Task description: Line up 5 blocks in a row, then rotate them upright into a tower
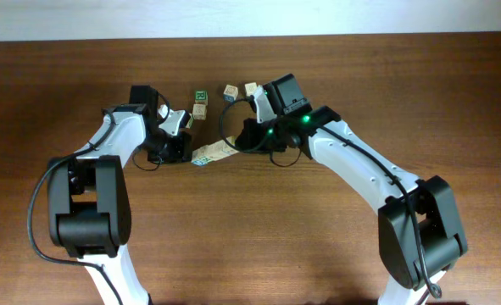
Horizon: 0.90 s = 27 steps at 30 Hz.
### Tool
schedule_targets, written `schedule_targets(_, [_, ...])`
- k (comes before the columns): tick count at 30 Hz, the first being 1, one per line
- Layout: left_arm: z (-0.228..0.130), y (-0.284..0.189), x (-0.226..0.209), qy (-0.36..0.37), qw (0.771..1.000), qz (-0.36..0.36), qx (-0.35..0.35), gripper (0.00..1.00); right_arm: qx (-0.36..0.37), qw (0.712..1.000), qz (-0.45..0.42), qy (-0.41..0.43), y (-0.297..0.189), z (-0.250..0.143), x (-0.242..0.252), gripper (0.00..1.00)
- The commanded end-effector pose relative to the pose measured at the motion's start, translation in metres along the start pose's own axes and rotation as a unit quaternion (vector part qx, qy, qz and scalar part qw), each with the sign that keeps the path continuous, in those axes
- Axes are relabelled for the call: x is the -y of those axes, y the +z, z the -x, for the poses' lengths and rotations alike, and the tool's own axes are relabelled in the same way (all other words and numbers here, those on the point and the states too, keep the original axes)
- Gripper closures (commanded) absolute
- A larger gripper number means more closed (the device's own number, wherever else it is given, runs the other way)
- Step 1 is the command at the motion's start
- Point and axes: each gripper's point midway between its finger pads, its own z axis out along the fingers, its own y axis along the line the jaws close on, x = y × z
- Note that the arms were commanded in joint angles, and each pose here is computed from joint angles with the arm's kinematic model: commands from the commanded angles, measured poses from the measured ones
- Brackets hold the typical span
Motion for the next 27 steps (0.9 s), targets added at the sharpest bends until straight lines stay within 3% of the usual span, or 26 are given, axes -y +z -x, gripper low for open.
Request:
schedule_targets(1, [0.002,0.002,0.042,0.017,0.996,-0.085,-0.003,1.0,-0.021,0.999,0.009,-0.034,0.023,-0.02,-0.025,0.96])
schedule_targets(27, [-0.001,0.004,0.046,0.018,0.996,-0.086,-0.011,1.0,0.002,0.999,0.005,-0.043,0.03,-0.014,-0.036,0.96])
